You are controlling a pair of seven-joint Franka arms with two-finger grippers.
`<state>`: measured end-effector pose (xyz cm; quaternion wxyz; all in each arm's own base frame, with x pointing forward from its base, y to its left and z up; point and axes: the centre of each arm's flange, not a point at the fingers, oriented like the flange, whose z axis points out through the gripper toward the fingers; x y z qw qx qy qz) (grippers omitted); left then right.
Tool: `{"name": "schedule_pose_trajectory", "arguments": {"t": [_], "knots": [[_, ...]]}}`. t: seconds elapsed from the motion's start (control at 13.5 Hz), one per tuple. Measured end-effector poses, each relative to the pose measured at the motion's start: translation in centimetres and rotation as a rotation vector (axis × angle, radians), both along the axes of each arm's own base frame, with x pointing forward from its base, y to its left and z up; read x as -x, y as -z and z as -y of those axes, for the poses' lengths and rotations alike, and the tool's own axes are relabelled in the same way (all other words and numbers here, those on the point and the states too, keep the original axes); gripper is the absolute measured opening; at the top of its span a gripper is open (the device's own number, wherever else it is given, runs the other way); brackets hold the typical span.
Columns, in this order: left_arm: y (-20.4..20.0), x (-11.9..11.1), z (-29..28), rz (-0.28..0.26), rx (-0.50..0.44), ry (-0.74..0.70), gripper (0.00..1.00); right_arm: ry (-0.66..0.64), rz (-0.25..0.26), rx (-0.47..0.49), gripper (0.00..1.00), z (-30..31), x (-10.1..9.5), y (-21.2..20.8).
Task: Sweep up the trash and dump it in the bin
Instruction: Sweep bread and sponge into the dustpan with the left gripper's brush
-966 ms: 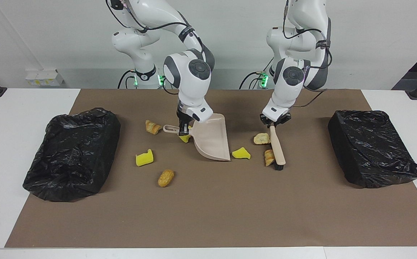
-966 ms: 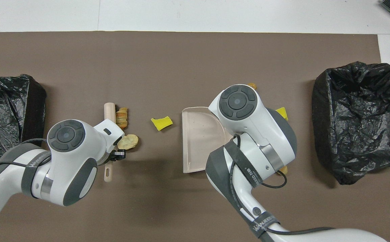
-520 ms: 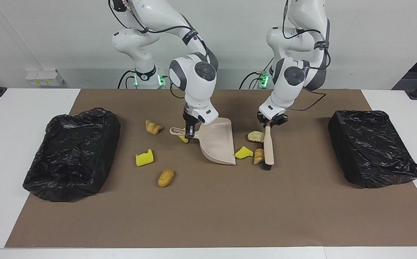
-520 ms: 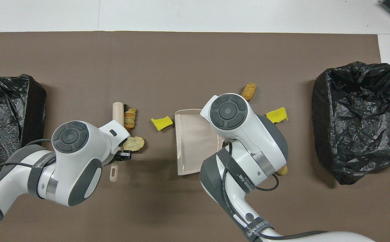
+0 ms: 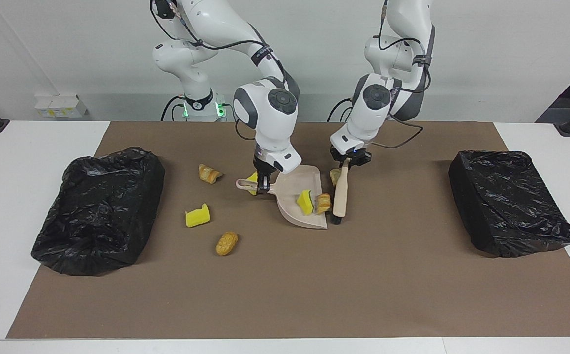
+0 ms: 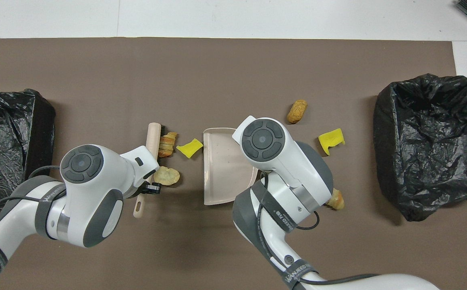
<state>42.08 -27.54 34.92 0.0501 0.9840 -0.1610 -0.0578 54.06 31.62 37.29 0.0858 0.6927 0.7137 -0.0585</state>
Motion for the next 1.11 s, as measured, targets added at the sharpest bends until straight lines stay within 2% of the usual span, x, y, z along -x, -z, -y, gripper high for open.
{"name": "schedule_pose_trajectory", "arguments": {"t": [0.22,0.37,0.45,0.67,0.89,1.11], "knots": [[-2.0,0.1,3.4,-0.004,0.079,-0.052,0.26,0.000,0.000,0.000,0.31,0.0,0.0,0.0],[-3.3,-0.7,5.2,0.007,0.094,-0.106,0.26,0.000,0.003,-0.002,0.31,0.0,-0.1,-0.2],[-3.7,-0.9,5.4,-0.006,0.088,-0.129,0.26,0.000,0.006,-0.003,0.31,-0.1,-0.1,-0.3],[-3.8,0.0,4.8,-0.110,0.008,-0.240,0.26,0.006,-0.006,0.010,0.31,0.0,-0.2,-0.8],[-4.4,0.7,3.7,-0.107,-0.131,-0.342,0.26,-0.001,-0.008,0.045,0.31,0.3,-0.3,-1.3],[-4.9,1.1,3.1,-0.107,-0.192,-0.464,0.26,-0.012,-0.009,0.057,0.31,-0.1,0.0,-1.4]]}}
